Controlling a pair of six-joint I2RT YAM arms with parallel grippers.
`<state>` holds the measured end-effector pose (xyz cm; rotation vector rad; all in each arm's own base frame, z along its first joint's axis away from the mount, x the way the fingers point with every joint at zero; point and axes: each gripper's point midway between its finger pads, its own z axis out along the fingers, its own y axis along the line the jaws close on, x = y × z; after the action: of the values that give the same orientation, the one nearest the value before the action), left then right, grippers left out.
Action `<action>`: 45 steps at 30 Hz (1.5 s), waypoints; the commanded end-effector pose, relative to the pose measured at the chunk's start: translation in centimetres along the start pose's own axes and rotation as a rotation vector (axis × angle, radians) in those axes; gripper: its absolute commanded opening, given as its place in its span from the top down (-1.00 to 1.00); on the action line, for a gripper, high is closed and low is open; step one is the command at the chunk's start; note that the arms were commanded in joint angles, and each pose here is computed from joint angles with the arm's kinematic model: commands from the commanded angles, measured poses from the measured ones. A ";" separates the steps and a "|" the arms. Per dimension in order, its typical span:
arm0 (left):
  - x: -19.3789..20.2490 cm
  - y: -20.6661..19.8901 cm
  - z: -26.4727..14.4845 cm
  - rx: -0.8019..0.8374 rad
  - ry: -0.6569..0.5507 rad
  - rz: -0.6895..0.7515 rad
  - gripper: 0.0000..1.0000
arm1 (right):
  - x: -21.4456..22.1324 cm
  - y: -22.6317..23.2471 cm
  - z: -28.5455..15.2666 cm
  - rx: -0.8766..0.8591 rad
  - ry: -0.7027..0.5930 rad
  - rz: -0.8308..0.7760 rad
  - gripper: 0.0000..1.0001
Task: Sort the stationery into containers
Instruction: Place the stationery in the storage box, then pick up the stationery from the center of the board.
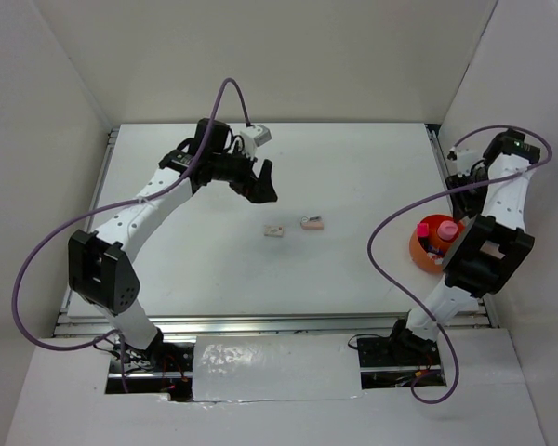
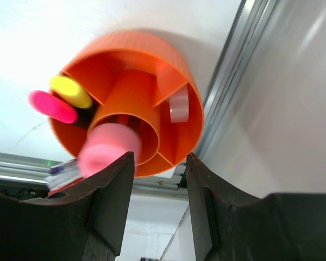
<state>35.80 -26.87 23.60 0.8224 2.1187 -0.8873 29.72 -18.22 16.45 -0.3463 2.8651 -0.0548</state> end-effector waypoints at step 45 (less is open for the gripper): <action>15.5 6.8 12.0 -0.011 0.379 0.556 -0.33 | -8.5 17.7 -10.9 -0.416 -0.373 -0.011 0.00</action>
<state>36.43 -26.94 2.23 1.5445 2.1047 -0.4556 33.67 -1.14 28.40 -0.4334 2.4069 0.3842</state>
